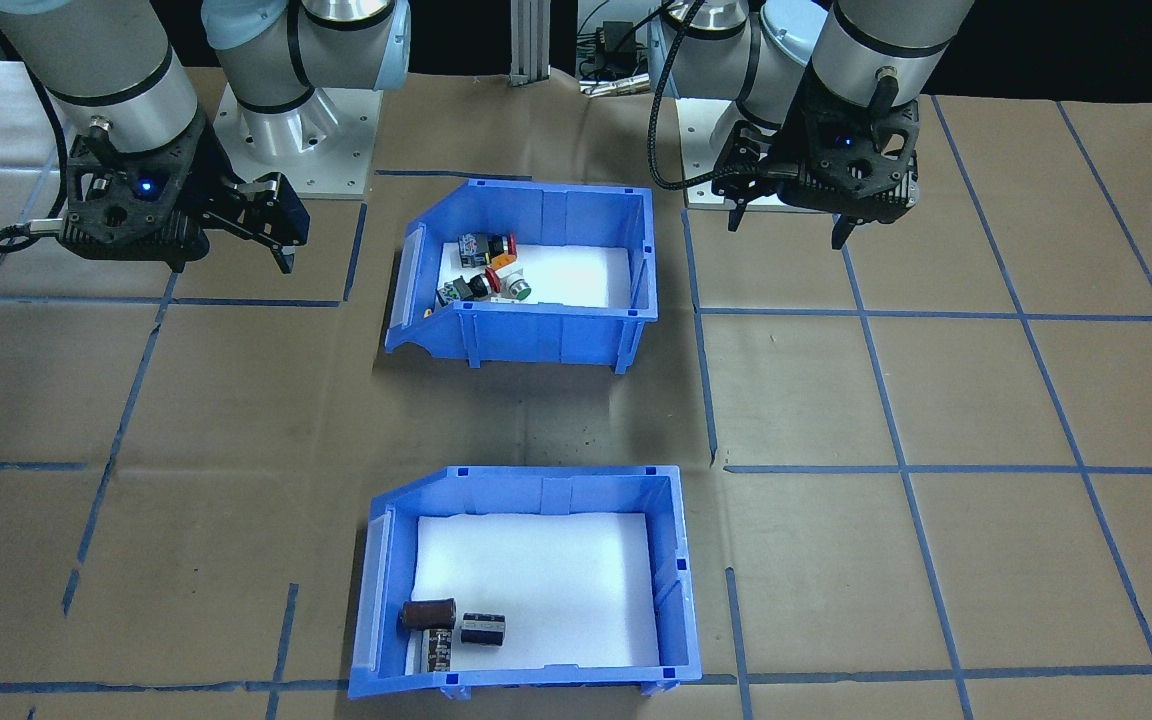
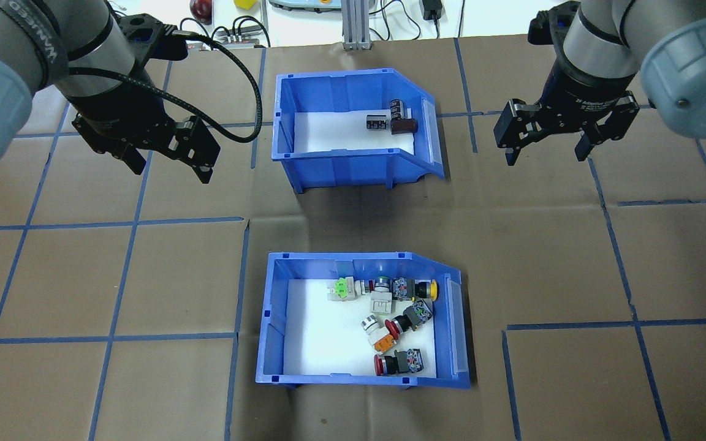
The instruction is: Place button box in front
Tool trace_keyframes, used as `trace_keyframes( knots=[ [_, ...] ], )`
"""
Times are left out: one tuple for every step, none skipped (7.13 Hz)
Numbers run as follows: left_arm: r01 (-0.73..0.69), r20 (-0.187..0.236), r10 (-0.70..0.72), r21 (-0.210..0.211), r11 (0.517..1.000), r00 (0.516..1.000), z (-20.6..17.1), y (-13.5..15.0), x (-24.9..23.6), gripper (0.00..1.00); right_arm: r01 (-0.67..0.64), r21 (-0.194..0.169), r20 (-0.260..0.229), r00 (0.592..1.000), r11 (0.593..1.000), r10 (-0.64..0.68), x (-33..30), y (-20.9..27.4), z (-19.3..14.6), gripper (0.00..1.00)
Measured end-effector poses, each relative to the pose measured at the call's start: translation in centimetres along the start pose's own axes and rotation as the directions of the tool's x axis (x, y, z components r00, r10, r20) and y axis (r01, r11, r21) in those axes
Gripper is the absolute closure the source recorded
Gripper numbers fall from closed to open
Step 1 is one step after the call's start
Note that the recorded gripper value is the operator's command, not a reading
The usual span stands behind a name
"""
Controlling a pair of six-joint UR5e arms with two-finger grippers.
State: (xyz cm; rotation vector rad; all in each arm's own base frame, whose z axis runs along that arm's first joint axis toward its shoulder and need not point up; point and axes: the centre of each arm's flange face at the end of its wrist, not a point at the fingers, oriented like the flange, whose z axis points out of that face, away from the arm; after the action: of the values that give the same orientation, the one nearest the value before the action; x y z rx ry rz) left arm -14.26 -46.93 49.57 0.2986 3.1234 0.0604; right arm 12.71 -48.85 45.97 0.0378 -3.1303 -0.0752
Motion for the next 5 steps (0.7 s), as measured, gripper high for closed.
trace_keyframes(
  knots=[
    [0.005,0.002,-0.005,0.005,1.000,1.000,-0.4,0.0,-0.2,0.00,0.025,-0.004,0.006,1.000,1.000,-0.025,-0.2,-0.2,0.2,0.00],
    [0.008,-0.001,-0.008,0.005,1.000,1.000,-0.4,0.0,-0.3,0.00,0.094,0.000,0.010,0.996,0.996,-0.094,-0.4,-0.3,0.3,0.00],
    [0.009,-0.003,-0.009,0.014,1.000,1.000,-0.3,-0.1,-0.4,0.00,0.201,0.013,0.009,0.979,0.979,-0.201,-0.4,-0.6,0.1,0.00],
    [0.015,0.001,-0.015,0.040,0.999,1.000,-0.2,-0.4,-0.4,0.00,0.298,0.029,0.003,0.954,0.954,-0.299,-0.5,-1.8,-0.1,0.00],
    [0.024,0.003,-0.024,0.076,0.997,1.000,-0.2,-0.9,-0.5,0.00,0.368,0.030,-0.001,0.930,0.929,-0.368,-1.1,-3.6,-0.1,0.00]
  ],
)
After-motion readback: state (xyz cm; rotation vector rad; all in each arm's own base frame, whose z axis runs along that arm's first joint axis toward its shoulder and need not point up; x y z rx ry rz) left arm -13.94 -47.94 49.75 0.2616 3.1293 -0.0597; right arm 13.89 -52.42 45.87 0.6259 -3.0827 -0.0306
